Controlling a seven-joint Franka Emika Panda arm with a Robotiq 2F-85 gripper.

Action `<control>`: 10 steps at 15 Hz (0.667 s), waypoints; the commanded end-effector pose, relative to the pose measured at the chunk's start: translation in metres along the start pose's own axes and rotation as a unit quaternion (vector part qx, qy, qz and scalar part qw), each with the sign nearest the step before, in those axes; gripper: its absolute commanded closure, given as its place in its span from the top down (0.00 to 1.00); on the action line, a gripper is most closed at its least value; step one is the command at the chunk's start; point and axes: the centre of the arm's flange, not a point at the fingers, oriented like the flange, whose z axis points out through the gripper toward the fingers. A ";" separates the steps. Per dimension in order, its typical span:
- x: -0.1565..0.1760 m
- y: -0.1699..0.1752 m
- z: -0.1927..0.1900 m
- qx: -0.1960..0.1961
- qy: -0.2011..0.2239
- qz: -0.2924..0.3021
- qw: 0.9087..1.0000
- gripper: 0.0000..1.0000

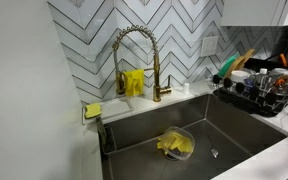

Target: Remove the clear bowl with a light blue lid from the dishes drying rack and place it on the table, flip the light blue lid on the clear bowl to make it fit the clear bowl top perfectly

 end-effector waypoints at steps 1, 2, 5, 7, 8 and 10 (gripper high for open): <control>0.003 0.035 -0.024 0.056 -0.028 0.049 0.997 1.00; 0.004 0.043 -0.026 0.065 -0.039 0.062 0.995 1.00; 0.005 0.064 -0.041 0.082 -0.072 0.088 0.990 1.00; 0.004 0.076 -0.049 0.088 -0.085 0.104 0.987 1.00; 0.003 0.082 -0.050 0.089 -0.089 0.119 0.985 1.00; 0.001 0.091 -0.056 0.093 -0.090 0.139 0.982 1.00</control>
